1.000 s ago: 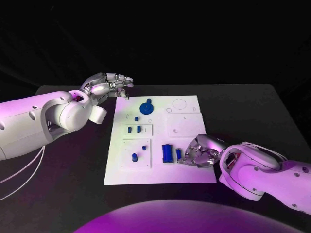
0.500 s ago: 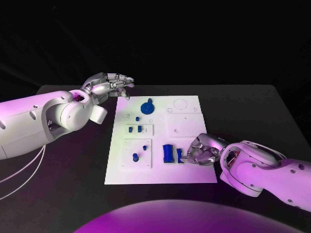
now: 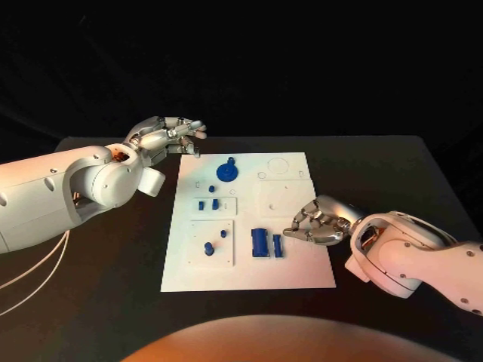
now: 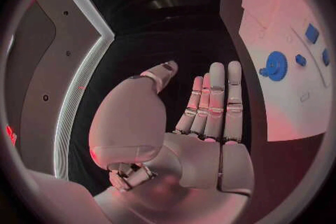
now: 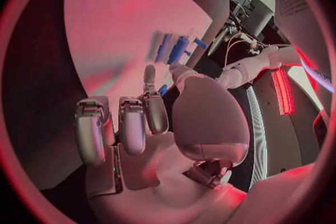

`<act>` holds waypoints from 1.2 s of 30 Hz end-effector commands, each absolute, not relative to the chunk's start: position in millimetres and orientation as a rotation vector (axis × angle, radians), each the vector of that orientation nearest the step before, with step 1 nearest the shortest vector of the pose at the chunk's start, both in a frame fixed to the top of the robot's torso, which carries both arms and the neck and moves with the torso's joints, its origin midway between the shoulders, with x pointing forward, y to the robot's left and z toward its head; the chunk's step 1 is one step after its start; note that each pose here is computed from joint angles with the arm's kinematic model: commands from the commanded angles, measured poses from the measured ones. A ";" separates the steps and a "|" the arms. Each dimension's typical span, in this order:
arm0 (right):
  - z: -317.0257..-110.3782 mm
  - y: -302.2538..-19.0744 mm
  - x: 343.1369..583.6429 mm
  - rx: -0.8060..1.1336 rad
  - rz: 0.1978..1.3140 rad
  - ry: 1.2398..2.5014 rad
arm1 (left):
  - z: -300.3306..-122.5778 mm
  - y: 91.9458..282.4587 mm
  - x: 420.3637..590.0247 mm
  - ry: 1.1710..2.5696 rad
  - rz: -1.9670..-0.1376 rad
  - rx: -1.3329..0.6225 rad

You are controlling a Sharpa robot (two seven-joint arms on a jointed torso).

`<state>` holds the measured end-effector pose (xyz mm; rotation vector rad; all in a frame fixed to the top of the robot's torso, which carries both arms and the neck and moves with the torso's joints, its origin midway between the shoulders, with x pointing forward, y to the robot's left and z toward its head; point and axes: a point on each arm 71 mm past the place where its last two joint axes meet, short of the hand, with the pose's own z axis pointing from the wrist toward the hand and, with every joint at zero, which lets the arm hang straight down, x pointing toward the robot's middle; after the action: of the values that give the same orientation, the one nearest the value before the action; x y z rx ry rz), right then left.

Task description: Assemble the parts on the task board

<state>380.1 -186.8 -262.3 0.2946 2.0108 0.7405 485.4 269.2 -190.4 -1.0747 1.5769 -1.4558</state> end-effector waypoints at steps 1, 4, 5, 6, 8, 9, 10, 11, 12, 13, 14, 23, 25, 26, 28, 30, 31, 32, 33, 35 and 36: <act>-250.8 -190.5 397.1 0.482 0.979 1.877 | -186.2 264.2 486.3 1.509 -1.552 -1.095; -245.1 -202.7 421.4 0.616 1.040 1.801 | -187.1 262.1 489.1 1.473 -1.563 -1.110; -243.4 -207.3 430.1 0.658 1.054 1.774 | -188.3 261.9 490.1 1.464 -1.562 -1.114; -241.8 -211.9 438.8 0.695 1.064 1.750 | -189.7 262.0 491.2 1.455 -1.560 -1.118; -239.0 -219.8 454.6 0.743 1.075 1.709 | -193.1 262.2 493.9 1.434 -1.552 -1.131; -237.4 -224.2 463.4 0.759 1.078 1.682 | -195.8 262.2 495.7 1.421 -1.548 -1.142; -236.2 -228.0 471.9 0.772 1.083 1.657 | -198.8 262.0 497.6 1.409 -1.545 -1.154; -235.3 -231.4 480.2 0.786 1.088 1.632 | -201.8 261.8 499.3 1.399 -1.540 -1.164; -235.0 -234.1 486.5 0.801 1.093 1.614 | -204.4 261.6 500.6 1.391 -1.536 -1.170; -235.0 -237.0 493.9 0.824 1.103 1.595 | -207.8 261.2 502.3 1.385 -1.532 -1.178; -235.2 -239.2 499.4 0.843 1.113 1.581 | -210.5 260.6 503.9 1.383 -1.529 -1.184; -237.2 -244.1 536.7 0.896 1.201 1.489 | -238.3 252.2 521.2 1.355 -1.465 -1.241; -237.3 -243.5 540.5 0.898 1.210 1.480 | -243.4 250.7 523.6 1.333 -1.446 -1.255; -239.6 -246.0 539.0 0.876 1.080 1.516 | -242.9 249.1 521.2 1.412 -1.455 -1.229; -239.6 -245.1 538.0 0.881 1.084 1.511 | -242.8 248.5 520.8 1.410 -1.453 -1.229; -239.6 -243.0 535.9 0.891 1.093 1.500 | -242.6 247.0 519.7 1.405 -1.447 -1.230; -239.6 -241.6 534.3 0.899 1.099 1.492 | -242.5 245.9 518.9 1.402 -1.444 -1.230; -239.4 -238.9 531.4 0.912 1.110 1.478 | -242.3 243.9 517.4 1.396 -1.437 -1.230; -239.3 -236.8 529.0 0.924 1.118 1.467 | -242.1 242.4 516.1 1.391 -1.431 -1.230; -238.8 -231.7 523.2 0.951 1.137 1.440 | -241.5 238.6 513.1 1.379 -1.417 -1.230; -238.4 -228.8 519.6 0.967 1.147 1.424 | -241.1 236.3 511.2 1.372 -1.409 -1.230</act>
<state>522.4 -230.5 -240.8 0.9323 1.4945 1.1456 511.8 235.6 -243.1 -1.2399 1.4171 -1.4608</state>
